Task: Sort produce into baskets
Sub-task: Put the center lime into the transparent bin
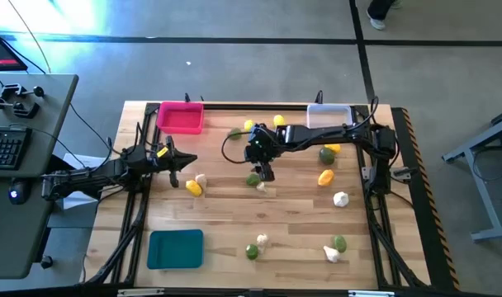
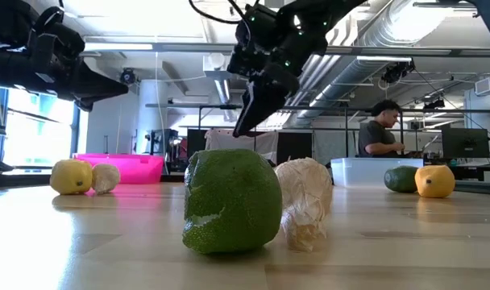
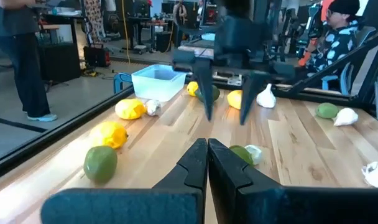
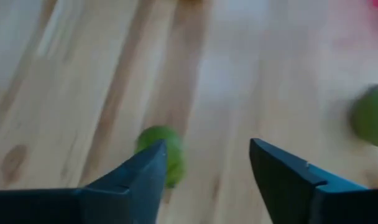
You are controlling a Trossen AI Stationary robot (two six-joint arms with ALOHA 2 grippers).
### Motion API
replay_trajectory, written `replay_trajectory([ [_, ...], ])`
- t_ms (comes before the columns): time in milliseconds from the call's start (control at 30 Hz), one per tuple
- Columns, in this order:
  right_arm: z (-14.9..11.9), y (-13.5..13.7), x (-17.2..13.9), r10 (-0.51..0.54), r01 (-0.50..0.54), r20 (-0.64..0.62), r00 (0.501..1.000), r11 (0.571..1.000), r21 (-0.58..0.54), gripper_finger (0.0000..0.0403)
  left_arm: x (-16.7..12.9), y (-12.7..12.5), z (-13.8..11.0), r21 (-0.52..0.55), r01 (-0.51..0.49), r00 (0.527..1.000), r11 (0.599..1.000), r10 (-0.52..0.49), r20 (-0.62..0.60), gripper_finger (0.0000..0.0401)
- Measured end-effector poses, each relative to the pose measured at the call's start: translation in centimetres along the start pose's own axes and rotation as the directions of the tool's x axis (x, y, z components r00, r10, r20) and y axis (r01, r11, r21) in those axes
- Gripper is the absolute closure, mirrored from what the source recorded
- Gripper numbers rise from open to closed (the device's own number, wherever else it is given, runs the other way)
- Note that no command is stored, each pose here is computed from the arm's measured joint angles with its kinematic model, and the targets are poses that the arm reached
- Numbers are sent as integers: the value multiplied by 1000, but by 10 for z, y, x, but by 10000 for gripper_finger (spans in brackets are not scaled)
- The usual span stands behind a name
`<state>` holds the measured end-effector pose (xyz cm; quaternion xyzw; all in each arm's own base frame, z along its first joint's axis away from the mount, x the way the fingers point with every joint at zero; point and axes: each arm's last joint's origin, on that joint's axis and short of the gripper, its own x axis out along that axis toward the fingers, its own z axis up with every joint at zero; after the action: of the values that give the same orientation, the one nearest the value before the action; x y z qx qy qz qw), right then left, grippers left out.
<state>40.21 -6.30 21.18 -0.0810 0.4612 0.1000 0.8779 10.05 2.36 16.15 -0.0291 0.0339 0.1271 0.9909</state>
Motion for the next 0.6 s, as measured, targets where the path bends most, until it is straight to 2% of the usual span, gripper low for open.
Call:
replay_trajectory([
  [233,1,12,9,50,-51,-18,999,995,-83,137,0,0,1,0,-7,1000,1000,7,12,401],
  [600,-7,20,45,29,-44,-94,995,986,-161,135,0,0,1,1,-7,1000,1000,7,11,401],
])
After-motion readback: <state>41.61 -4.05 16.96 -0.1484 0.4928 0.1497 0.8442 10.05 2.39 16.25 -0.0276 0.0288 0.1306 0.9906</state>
